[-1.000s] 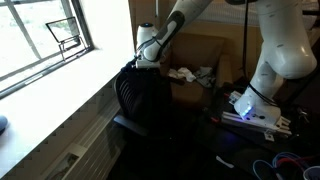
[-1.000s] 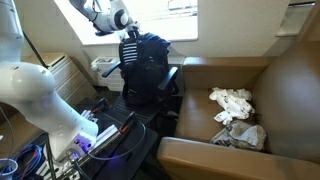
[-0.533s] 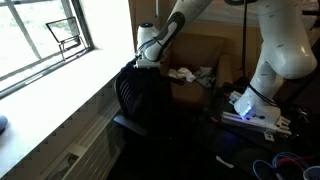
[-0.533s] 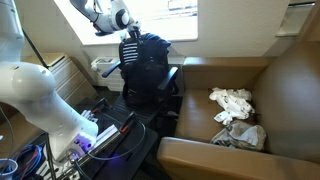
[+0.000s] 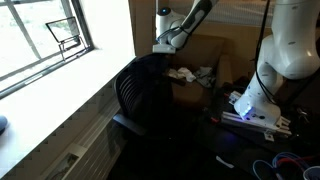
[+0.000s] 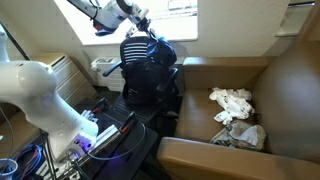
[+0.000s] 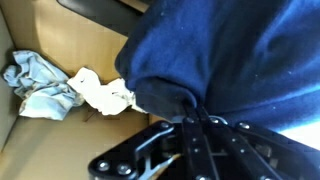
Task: Unhang the dark blue clothing from the backrest of the black chair and place it on the right side of the sofa, remove the grey clothing from the sofa and hang it on the backrest of the black chair, remove the black backpack from the black chair and put it on the sofa
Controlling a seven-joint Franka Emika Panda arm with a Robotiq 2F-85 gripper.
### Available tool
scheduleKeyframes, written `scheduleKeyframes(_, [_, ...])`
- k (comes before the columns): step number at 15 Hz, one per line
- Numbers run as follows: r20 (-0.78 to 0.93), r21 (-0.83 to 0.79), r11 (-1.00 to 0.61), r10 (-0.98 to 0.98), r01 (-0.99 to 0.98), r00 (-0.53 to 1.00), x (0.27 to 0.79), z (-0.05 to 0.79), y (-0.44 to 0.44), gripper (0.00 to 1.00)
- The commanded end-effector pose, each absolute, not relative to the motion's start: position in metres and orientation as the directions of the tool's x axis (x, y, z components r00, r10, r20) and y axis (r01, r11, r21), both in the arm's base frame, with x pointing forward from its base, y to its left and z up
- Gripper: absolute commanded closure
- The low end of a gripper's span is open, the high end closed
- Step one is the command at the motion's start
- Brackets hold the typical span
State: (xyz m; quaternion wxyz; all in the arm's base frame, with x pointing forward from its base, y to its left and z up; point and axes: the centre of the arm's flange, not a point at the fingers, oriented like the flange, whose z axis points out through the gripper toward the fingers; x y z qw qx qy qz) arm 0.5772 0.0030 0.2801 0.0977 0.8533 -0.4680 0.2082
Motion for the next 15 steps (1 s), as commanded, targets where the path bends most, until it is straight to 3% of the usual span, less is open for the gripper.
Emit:
scheduleKeyframes(1, [0.412, -0.111, -0.376, -0.86, -0.92, 0.302, 0.499, 0.305, -0.041, 0.99])
scheduleKeyframes(4, [0.372, -0.247, -0.511, -0.835, -0.824, 0.406, 0.487, 0.308, -0.002, 0.99])
scheduleKeyframes(5, [0.396, -0.19, -0.461, -0.844, -0.867, 0.362, 0.51, 0.304, -0.028, 0.96])
scheduleKeyframes(7, [0.379, -0.227, -0.493, -0.839, -0.84, 0.391, 0.498, 0.309, -0.01, 0.99])
scheduleKeyframes(10, [0.42, -0.212, -0.325, -0.882, -0.922, 0.215, 0.492, 0.305, -0.054, 0.99])
scheduleKeyframes(15, [0.477, -0.22, -0.054, -0.877, -0.974, -0.059, 0.438, 0.306, -0.2, 0.99])
